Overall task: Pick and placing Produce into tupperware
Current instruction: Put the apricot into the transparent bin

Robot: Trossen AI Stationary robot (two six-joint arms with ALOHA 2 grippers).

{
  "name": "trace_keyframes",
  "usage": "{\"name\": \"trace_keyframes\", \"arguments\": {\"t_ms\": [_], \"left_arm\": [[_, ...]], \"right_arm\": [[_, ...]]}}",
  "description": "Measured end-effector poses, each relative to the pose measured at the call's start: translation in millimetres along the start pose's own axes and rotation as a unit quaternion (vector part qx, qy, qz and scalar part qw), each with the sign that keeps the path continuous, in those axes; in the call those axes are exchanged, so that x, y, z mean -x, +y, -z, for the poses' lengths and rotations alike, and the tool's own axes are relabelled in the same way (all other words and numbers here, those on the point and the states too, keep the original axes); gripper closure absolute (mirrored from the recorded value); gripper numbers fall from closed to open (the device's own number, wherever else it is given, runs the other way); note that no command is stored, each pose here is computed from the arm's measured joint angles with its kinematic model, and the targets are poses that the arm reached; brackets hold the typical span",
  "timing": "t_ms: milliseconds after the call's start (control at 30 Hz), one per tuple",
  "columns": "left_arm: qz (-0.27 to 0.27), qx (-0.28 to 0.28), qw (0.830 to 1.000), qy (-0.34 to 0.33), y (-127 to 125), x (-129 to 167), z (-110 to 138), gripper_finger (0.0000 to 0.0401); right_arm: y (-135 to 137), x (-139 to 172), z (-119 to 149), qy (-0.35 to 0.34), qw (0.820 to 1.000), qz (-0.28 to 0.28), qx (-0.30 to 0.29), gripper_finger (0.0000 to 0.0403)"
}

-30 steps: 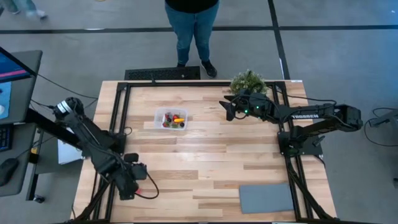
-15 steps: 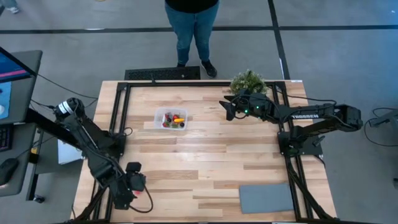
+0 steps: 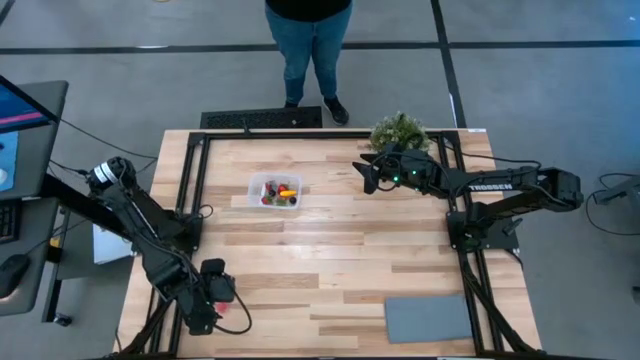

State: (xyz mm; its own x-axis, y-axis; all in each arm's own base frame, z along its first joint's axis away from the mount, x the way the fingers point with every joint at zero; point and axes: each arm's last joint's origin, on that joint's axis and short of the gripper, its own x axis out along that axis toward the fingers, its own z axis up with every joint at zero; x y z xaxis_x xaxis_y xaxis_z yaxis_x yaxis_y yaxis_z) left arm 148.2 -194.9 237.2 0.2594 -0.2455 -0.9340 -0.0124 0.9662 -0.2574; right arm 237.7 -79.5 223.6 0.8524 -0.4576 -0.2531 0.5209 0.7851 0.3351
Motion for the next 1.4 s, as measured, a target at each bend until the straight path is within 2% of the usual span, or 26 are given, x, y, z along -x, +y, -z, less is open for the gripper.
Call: {"name": "trace_keyframes", "arguments": {"t_ms": [167,400,600,733,1000,1200,1400], "left_arm": [[-0.004,0.001,1.0,0.014,-1.2,-5.4,0.2,0.0104],[-0.043,-0.033,0.995,0.081,-6.0,-41.3,2.5,0.0104],[-0.078,-0.044,0.993,0.073,-7.0,-52.5,4.7,0.0104],[-0.087,-0.029,0.992,0.084,-9.7,-59.2,9.2,0.0104],[-0.098,0.003,0.992,0.083,-9.9,-65.1,15.5,0.0104],[-0.102,-0.002,0.991,0.089,-7.9,-70.3,17.9,0.0104],[-0.068,0.018,0.995,0.071,-5.1,-83.0,21.1,0.0104]], "right_arm": [[0.0,0.0,0.0,0.0,1.0,0.0,0.0,0.0159],[0.0,0.0,0.0,0.0,1.0,0.0,-0.003,0.0159],[1.7,0.3,0.7,0.001,1.0,-0.003,-0.007,0.0159],[3.9,0.7,1.6,0.003,1.0,-0.008,-0.006,0.0159],[4.3,0.8,1.8,0.003,1.0,-0.008,-0.006,0.0159],[4.3,0.8,1.8,0.003,1.0,-0.009,-0.006,0.0159],[4.3,0.8,1.8,0.003,1.0,-0.009,-0.006,0.0159]]}}
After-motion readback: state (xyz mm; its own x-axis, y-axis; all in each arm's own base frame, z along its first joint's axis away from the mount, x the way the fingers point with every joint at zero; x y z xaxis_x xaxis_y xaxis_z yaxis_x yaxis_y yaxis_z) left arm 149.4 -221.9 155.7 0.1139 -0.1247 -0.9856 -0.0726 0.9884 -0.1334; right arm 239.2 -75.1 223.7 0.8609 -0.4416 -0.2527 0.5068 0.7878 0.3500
